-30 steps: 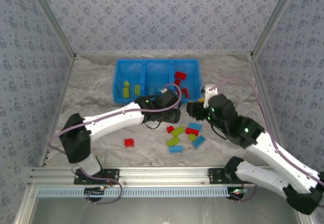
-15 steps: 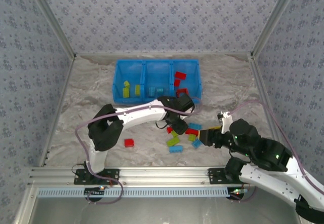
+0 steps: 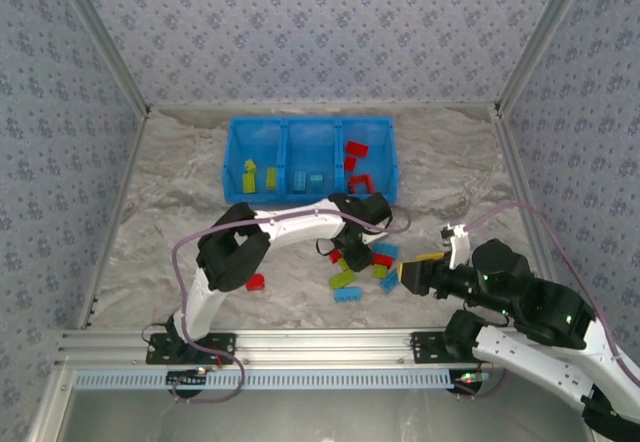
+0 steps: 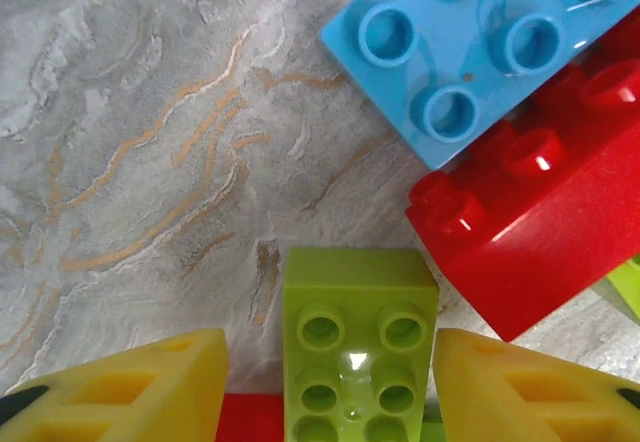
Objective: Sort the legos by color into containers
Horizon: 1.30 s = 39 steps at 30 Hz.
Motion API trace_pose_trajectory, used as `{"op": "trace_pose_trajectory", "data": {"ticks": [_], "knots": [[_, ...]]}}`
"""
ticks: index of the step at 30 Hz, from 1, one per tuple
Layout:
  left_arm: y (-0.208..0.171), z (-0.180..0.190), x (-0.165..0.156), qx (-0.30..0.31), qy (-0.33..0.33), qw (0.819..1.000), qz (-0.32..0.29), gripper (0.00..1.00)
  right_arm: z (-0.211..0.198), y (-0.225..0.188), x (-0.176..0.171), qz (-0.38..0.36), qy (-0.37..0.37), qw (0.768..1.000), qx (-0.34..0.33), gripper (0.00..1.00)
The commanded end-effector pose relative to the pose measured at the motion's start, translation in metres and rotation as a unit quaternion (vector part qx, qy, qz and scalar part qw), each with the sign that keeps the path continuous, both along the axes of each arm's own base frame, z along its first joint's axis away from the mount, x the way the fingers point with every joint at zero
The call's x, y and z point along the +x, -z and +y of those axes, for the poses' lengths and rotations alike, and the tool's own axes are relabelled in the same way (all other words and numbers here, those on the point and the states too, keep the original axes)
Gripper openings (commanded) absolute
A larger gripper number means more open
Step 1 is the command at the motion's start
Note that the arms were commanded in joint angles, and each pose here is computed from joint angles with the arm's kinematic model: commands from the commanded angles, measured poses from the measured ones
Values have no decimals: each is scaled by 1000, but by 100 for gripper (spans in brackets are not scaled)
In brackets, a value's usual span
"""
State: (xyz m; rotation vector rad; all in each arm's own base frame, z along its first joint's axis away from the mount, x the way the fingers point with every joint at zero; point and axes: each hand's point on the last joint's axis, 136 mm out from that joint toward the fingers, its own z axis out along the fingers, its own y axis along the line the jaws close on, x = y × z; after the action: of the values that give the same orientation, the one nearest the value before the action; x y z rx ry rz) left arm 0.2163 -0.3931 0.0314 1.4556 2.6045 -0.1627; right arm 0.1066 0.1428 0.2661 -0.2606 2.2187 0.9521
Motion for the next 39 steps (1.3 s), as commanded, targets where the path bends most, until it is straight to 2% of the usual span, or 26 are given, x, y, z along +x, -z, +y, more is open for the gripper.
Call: {"op": "trace_pose_trajectory", "data": {"ticks": [1, 4, 8, 11, 18, 22, 28, 31, 35, 39], "knots": [[2, -6, -8, 1, 13, 1000, 11, 52, -6, -9, -6, -8, -7, 1000, 2, 68], [9, -2, -10, 14, 11, 1000, 13, 47, -6, -8, -5, -10, -5, 1000, 1, 68], [10, -4, -11, 8, 10, 1000, 10, 37, -5, -6, -3, -10, -3, 1000, -2, 68], [1, -6, -9, -6, 3, 1000, -2, 34, -4, -6, -2, -11, -2, 1000, -3, 68], [-54, -9, 3, -63, -36, 997, -40, 31, 5, -11, 4, -23, -15, 999, -19, 67], [-93, 6, 17, -112, -90, 988, -50, 31, 19, -29, 16, -71, -36, 996, -36, 67], [-148, 60, 53, -171, -188, 965, -70, 31, 64, -55, 41, -140, -72, 986, -60, 65], [-171, 105, 81, -187, -253, 945, -90, 31, 90, -58, 50, -181, -83, 977, -79, 65], [-181, 172, 117, -189, -344, 913, -112, 31, 128, -70, 63, -245, -76, 963, -77, 65], [-177, 222, 152, -202, -420, 877, -117, 31, 167, -88, 76, -308, -63, 947, -64, 65]]}}
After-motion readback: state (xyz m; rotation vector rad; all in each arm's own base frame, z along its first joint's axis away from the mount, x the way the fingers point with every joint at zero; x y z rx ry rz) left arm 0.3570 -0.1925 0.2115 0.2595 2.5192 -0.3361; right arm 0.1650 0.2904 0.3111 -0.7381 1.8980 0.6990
